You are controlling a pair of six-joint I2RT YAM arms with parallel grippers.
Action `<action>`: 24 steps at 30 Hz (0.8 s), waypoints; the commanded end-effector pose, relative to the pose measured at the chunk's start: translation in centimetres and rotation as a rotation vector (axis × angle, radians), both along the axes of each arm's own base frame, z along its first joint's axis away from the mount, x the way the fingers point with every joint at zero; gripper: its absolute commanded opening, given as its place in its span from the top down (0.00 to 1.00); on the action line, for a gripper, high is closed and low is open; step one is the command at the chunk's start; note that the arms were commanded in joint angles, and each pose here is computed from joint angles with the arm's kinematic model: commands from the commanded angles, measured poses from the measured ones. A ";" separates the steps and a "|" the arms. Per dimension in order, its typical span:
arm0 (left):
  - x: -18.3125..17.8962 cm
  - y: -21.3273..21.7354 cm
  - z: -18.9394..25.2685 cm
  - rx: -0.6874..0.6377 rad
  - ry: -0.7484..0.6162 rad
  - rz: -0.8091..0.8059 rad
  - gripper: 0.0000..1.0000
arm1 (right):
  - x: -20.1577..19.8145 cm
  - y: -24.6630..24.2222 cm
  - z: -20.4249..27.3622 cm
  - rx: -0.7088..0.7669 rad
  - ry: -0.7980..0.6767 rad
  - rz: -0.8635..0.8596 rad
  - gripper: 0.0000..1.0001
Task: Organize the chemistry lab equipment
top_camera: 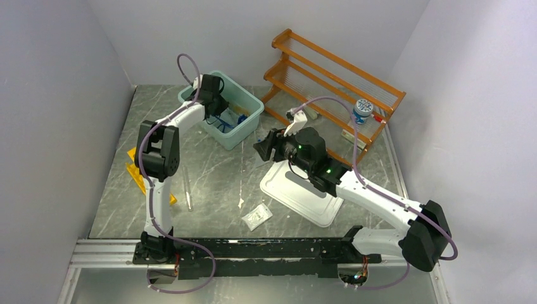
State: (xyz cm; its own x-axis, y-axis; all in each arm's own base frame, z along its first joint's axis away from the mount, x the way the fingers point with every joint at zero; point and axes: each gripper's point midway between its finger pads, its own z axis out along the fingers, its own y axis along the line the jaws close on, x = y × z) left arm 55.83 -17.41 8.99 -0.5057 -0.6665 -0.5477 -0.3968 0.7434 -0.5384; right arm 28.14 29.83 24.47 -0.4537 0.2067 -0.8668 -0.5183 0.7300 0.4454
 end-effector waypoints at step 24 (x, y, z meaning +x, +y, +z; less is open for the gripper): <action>-9.9 -0.2 19.5 0.182 -0.303 -0.473 0.40 | 3.7 -3.1 -11.6 -0.376 0.145 -0.195 0.35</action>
State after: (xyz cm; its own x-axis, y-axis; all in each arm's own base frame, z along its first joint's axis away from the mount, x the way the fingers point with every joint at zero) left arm 49.82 -17.32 29.51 -0.4586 -0.4303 -0.7775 0.0305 0.8668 -0.4977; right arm 29.95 27.42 14.19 -0.5932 0.0889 -0.8002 -0.2968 0.8997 0.3199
